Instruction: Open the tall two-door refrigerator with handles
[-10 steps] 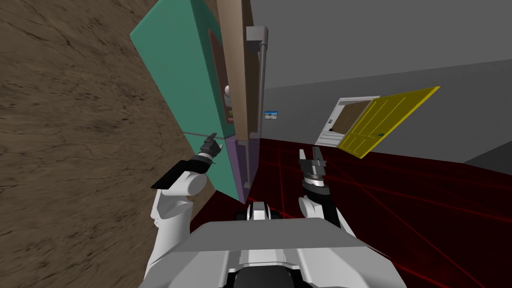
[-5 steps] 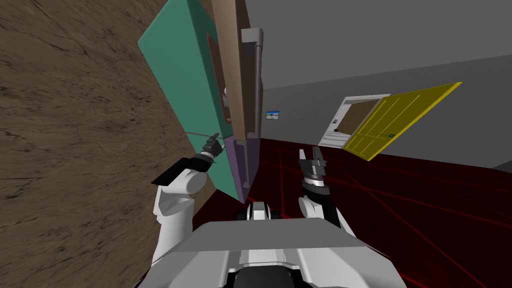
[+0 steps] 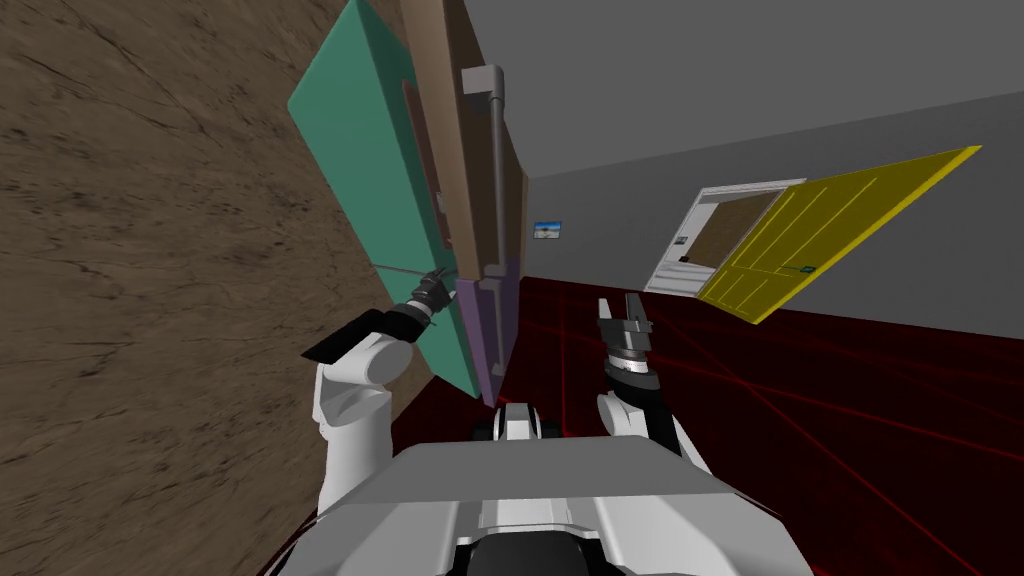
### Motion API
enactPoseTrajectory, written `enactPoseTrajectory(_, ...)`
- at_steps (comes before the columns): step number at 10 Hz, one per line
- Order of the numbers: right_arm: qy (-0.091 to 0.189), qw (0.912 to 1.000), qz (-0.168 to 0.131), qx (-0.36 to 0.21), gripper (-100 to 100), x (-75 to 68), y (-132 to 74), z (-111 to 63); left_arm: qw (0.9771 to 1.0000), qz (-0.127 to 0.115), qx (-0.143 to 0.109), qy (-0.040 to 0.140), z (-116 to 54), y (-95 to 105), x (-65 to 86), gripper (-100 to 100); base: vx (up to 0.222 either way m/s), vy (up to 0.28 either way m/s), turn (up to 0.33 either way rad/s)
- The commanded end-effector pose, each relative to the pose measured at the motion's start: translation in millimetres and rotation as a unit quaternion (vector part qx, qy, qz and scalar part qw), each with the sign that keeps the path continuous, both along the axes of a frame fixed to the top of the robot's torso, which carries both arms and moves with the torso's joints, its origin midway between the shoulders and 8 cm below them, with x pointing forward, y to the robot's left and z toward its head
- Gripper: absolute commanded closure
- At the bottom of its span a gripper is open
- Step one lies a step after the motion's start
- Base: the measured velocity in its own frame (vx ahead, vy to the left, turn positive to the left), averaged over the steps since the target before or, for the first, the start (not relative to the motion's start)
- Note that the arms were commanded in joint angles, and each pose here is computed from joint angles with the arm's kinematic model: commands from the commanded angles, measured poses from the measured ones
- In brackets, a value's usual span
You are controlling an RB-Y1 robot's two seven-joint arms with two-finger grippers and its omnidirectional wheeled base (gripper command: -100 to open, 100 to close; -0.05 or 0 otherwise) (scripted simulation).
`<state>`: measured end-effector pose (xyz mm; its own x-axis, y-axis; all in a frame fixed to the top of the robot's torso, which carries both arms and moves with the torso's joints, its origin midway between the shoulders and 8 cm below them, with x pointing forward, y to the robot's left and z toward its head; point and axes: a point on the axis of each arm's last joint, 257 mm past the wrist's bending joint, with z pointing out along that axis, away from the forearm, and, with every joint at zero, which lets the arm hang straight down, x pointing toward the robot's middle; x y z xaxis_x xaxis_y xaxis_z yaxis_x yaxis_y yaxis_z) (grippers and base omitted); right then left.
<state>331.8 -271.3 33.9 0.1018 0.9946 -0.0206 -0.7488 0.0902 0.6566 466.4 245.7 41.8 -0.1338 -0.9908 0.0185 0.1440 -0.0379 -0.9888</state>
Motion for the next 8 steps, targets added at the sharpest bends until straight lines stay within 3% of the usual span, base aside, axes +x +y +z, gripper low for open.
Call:
enactPoseTrajectory(1, 0.000, 1.0000, 0.000, 0.000, 0, 0.0, 0, 0.0, 0.9997, -0.025, -0.004, 0.002, 12.5, -18.0, -3.3, -100, 0.008, -0.072, 0.092)
enactPoseTrajectory(4, 0.000, 1.0000, 0.000, 0.000, 0, 0.0, 0, 0.0, 0.9990, -0.043, -0.010, -0.007, 30.0, -32.6, -15.8, -100, 0.005, -0.071, 0.078)
enactPoseTrajectory(6, 0.000, 1.0000, 0.000, 0.000, 0, 0.0, 0, 0.0, 0.9990, -0.043, -0.010, -0.007, 30.0, -32.6, -15.8, -100, -0.016, -0.025, 0.010)
enactPoseTrajectory(7, 0.000, 1.0000, 0.000, 0.000, 0, 0.0, 0, 0.0, 0.9991, -0.038, -0.008, 0.018, 12.2, -27.2, -12.2, -100, -0.023, 0.008, 0.034)
enactPoseTrajectory(8, 0.000, 1.0000, 0.000, 0.000, 0, 0.0, 0, 0.0, 0.9991, -0.037, -0.008, 0.021, 10.4, -26.0, -12.0, -100, -0.025, 0.009, 0.037)
